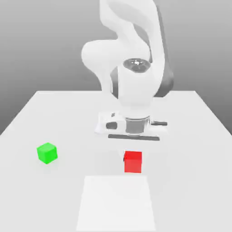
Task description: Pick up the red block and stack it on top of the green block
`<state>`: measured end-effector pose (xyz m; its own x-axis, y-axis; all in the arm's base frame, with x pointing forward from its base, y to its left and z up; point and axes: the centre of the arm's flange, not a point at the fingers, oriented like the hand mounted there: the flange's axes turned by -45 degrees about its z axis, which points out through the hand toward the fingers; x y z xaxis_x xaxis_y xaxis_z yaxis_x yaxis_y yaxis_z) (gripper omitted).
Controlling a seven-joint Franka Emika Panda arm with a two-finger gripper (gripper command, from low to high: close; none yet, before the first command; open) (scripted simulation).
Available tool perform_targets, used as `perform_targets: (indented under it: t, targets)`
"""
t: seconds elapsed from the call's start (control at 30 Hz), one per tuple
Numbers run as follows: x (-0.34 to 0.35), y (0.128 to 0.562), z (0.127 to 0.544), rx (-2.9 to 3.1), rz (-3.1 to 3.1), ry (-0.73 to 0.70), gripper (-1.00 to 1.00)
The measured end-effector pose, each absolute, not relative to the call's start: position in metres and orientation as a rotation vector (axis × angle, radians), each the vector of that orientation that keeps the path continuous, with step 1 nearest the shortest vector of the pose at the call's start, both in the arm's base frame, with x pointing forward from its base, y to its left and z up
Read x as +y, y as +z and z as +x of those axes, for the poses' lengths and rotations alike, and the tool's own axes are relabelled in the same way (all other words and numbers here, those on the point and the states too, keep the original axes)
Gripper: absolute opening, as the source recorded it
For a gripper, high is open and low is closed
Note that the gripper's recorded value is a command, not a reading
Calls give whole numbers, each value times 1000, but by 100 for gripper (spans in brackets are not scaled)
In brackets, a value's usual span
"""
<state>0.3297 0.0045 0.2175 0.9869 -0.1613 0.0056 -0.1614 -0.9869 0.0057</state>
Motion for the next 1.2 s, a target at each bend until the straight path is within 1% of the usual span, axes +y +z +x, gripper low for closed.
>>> perform_targets:
  t: [0.1, 0.23, 0.37, 0.5, 0.57, 0.93, 0.97, 1.2]
  targets:
    - [-52, 227, 324, -375, 3108, 12, -100]
    - [-126, 237, 300, -541, 3080, 13, -100]
    - [-190, 244, 259, -706, 3049, 8, -100]
    - [-241, 247, 205, -869, 3017, 1, -100]
    - [-249, 241, 196, -896, 3021, 4, -100]
    - [-251, 184, 194, -902, 3019, 6, -100]
    - [-250, 181, 193, -898, 3016, 3, 100]
    - [-250, 181, 193, -900, 3015, 4, 100]
